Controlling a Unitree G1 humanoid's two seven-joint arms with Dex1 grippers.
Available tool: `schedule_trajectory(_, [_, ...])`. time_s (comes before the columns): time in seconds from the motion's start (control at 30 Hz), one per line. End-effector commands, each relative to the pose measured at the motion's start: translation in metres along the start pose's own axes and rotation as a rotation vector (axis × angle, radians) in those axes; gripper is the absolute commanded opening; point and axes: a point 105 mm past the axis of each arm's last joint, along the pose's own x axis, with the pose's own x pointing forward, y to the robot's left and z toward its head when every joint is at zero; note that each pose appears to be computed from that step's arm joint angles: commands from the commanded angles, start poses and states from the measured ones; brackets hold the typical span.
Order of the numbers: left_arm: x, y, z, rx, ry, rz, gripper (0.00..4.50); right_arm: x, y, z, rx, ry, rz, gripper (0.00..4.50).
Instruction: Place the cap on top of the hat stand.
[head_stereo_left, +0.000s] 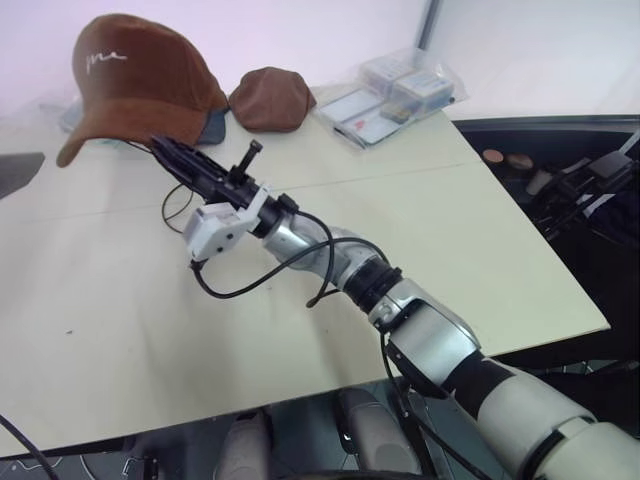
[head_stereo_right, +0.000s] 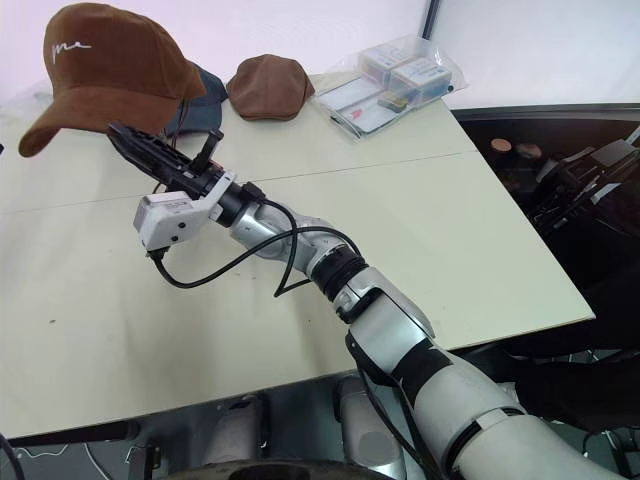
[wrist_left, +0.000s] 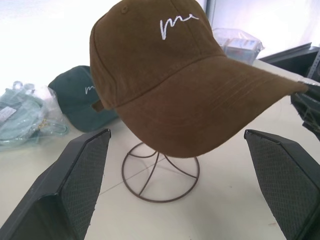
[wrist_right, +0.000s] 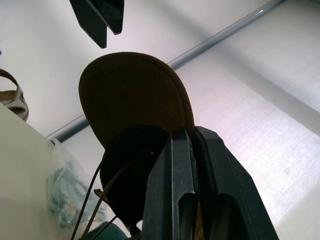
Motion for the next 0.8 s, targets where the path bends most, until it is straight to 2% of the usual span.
schedule_trajectory(0.03, [-0.002, -0.004, 0.011, 0.034, -0.034, 0.002, 4.50, 0.009, -0.009, 0.014, 0.001, -0.063, -0.049, 1.94])
schedule_trajectory(0.1, [-0.001, -0.005, 0.011, 0.033, -0.033, 0.000, 4.50, 0.009, -0.008, 0.014, -0.003, -0.064, -0.042, 3.09])
schedule_trajectory(0.13, [-0.001, -0.005, 0.011, 0.033, -0.032, -0.002, 4.50, 0.008, -0.006, 0.015, -0.004, -0.066, -0.032, 3.52])
schedule_trajectory(0.33, [-0.003, -0.007, 0.008, 0.023, -0.009, -0.019, 4.50, -0.017, 0.000, 0.020, -0.004, -0.095, 0.034, 3.52])
schedule_trajectory(0.53, [-0.003, -0.004, -0.005, -0.003, 0.018, -0.025, 4.50, -0.085, 0.008, 0.001, 0.041, 0.030, 0.195, 3.52])
schedule_trajectory(0.63, [-0.006, 0.002, -0.018, -0.020, 0.035, 0.010, 4.50, -0.115, -0.014, -0.018, 0.124, 0.169, 0.199, 3.52])
schedule_trajectory(0.8, [-0.020, 0.020, -0.047, -0.042, 0.052, 0.146, 4.50, -0.138, -0.083, -0.045, 0.383, 0.396, 0.165, 3.52])
